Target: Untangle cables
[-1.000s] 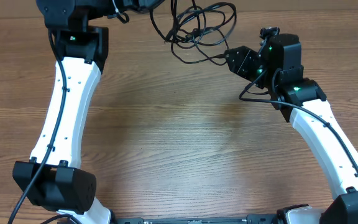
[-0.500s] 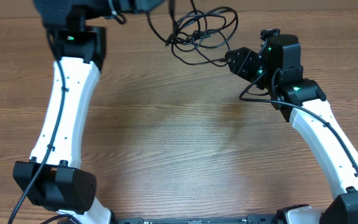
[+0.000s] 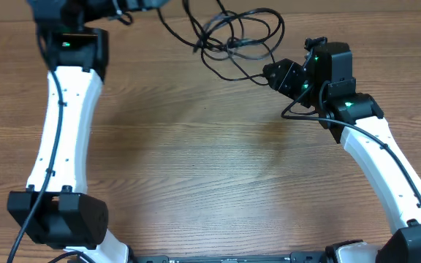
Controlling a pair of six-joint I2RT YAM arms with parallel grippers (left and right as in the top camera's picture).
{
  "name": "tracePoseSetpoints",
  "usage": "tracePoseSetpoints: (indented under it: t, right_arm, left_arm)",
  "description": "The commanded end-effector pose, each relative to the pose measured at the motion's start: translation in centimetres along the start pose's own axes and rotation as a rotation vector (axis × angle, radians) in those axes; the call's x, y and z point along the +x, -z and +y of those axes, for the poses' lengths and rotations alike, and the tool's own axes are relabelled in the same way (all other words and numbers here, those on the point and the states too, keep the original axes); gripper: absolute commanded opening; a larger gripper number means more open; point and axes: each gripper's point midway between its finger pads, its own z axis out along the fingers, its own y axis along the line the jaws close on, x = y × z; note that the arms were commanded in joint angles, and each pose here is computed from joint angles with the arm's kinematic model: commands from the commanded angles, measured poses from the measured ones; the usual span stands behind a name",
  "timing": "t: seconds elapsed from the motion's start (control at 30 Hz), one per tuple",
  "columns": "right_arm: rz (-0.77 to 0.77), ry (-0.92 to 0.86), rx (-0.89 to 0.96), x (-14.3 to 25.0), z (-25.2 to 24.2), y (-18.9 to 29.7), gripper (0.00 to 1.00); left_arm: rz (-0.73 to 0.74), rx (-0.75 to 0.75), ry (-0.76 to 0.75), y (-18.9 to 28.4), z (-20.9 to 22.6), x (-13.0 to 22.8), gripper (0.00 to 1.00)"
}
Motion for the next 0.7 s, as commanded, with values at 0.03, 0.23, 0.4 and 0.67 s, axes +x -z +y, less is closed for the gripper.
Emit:
tracePoseSetpoints:
  t: [0.03,0.23,0.4,0.67]
  right_arm:
    - [-0.026,-0.015,0.044,-0.6,-1.0,-0.1,0.46]
    - [-0.028,-0.015,0.041,-0.7,-0.9,-0.1,0.46]
    - [-0.018,-0.026,0.05,-0.4,-1.2,-0.1,0.46]
    - [0.009,-0.07,0.074,0.3,-1.7,-0.1,0.45]
  left_arm:
    - [-0.069,-0.017,-0.031,1.5,-1.6,-1.6,0.04]
    - [-0.055,-0.006,-0.03,0.9,-1.8,-1.2,0.04]
    - [-0.067,-0.01,-0.034,1.1,-1.7,-1.5,0.04]
    - [-0.112,-0.05,-0.044,3.4,-1.1,-2.8,0.04]
